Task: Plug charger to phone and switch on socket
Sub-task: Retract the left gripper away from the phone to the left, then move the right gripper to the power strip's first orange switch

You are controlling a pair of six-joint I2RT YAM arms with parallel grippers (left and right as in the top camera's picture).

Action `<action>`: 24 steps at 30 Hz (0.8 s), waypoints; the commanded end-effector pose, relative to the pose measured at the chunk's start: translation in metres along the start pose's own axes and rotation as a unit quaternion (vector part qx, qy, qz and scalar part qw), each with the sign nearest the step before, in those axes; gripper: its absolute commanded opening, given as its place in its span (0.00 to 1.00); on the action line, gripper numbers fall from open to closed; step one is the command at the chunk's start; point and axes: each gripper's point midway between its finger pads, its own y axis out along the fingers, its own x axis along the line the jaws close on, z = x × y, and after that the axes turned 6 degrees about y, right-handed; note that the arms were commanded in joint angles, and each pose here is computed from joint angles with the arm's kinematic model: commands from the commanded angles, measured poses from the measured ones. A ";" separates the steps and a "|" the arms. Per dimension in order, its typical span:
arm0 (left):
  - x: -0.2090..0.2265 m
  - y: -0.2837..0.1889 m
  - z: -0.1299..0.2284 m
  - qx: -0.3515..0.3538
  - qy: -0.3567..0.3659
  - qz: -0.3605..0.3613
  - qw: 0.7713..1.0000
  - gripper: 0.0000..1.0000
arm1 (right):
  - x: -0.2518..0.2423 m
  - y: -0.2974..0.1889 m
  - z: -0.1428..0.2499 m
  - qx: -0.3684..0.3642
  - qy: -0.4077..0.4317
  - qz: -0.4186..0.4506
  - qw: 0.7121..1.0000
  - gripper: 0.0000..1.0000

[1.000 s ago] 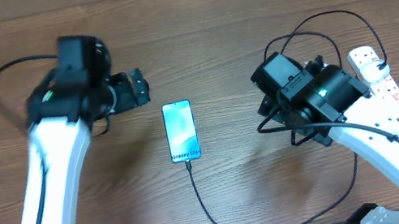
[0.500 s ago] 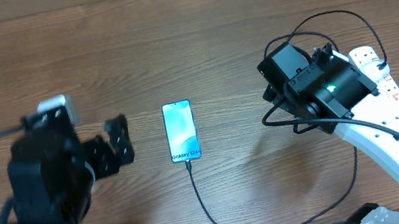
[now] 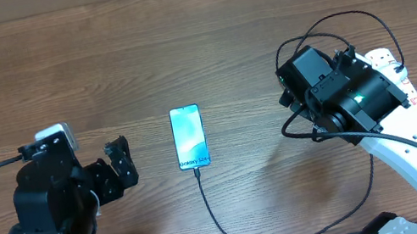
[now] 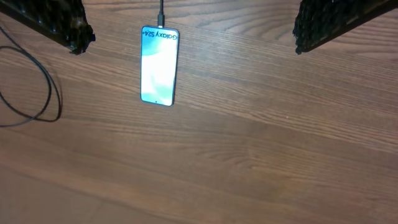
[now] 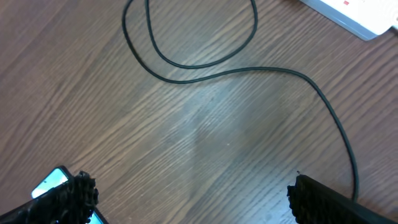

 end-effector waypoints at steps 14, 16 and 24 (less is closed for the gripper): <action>0.003 0.013 0.010 0.034 -0.001 -0.017 0.999 1.00 | -0.010 -0.008 -0.012 -0.025 -0.003 0.014 1.000 0.53; 0.003 0.015 0.010 0.036 0.000 -0.018 0.999 1.00 | -0.016 -0.007 -0.013 -0.022 0.000 0.026 0.999 0.41; 0.002 0.021 0.011 0.047 0.001 -0.022 0.999 1.00 | -0.072 0.006 -0.039 0.021 0.101 0.110 0.989 0.04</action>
